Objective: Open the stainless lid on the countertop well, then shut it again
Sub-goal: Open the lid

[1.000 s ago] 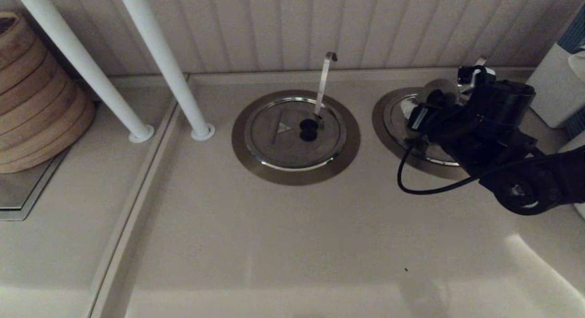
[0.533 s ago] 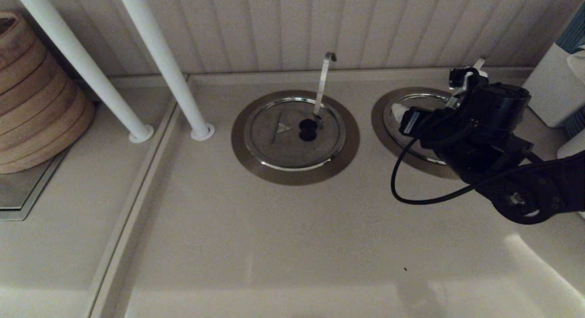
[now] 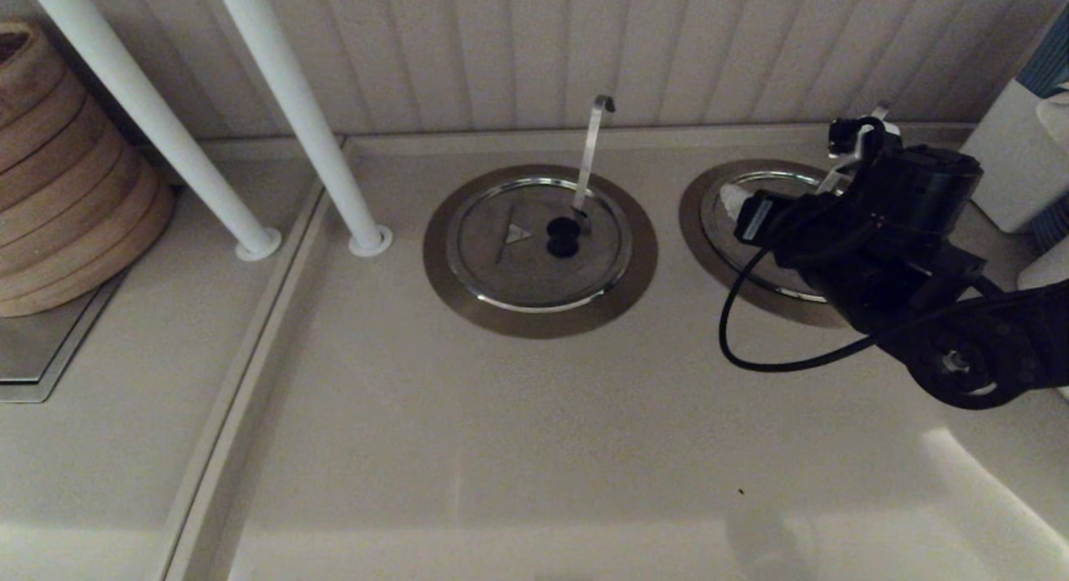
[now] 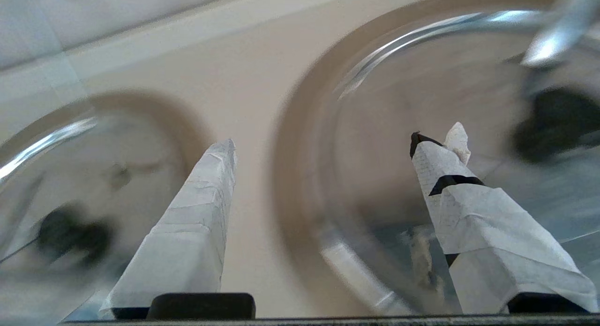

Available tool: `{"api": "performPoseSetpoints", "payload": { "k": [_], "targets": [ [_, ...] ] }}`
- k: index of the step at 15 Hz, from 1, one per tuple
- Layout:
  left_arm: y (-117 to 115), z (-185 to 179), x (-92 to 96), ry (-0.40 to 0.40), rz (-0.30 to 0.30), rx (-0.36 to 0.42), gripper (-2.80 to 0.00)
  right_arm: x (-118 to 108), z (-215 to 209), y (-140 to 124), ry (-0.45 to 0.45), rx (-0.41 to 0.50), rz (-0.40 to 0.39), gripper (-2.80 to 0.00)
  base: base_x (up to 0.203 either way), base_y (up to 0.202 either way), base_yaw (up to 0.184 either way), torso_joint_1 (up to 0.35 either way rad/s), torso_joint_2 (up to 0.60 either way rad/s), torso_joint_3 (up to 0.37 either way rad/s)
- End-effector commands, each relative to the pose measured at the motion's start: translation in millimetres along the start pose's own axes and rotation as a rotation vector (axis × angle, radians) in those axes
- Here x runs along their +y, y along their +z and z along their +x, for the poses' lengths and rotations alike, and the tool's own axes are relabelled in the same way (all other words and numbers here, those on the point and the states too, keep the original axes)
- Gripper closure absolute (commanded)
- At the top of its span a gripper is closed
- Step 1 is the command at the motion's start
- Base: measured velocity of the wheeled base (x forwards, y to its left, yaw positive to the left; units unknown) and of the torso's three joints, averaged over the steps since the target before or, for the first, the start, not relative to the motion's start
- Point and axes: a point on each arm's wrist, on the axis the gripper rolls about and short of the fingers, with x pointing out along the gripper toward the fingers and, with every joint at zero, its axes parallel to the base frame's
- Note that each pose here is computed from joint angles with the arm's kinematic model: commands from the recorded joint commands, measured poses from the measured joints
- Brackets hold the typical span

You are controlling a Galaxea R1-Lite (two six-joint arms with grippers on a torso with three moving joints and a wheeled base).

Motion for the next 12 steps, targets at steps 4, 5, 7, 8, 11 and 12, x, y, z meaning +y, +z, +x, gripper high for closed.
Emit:
{"api": "performPoseSetpoints", "payload": {
  "k": [4,5,7,8,11,12],
  "targets": [
    [0,0,0.0,0.0,0.0,0.001,0.0,-76,60,-6,-0.225,-0.041,-0.05,-2.8,0.0,0.0,0.0,0.0,0.0,0.0],
    [0,0,0.0,-0.001,0.0,0.001,0.0,-88,68,-7,-0.255,-0.047,-0.059,-2.8,0.0,0.0,0.0,0.0,0.0,0.0],
    [0,0,0.0,-0.001,0.0,0.001,0.0,-93,71,-10,-0.27,-0.043,-0.078,-2.8,0.0,0.0,0.0,0.0,0.0,0.0],
    [0,0,0.0,-0.001,0.0,0.001,0.0,-94,71,-9,-0.281,-0.048,-0.081,-2.8,0.0,0.0,0.0,0.0,0.0,0.0],
    [0,0,0.0,0.0,0.0,0.001,0.0,-96,74,-17,-0.286,-0.032,-0.085,-2.8,0.0,0.0,0.0,0.0,0.0,0.0],
    [0,0,0.0,0.0,0.0,0.001,0.0,-96,75,-18,-0.286,-0.031,-0.085,-2.8,0.0,0.0,0.0,0.0,0.0,0.0]
  ]
}}
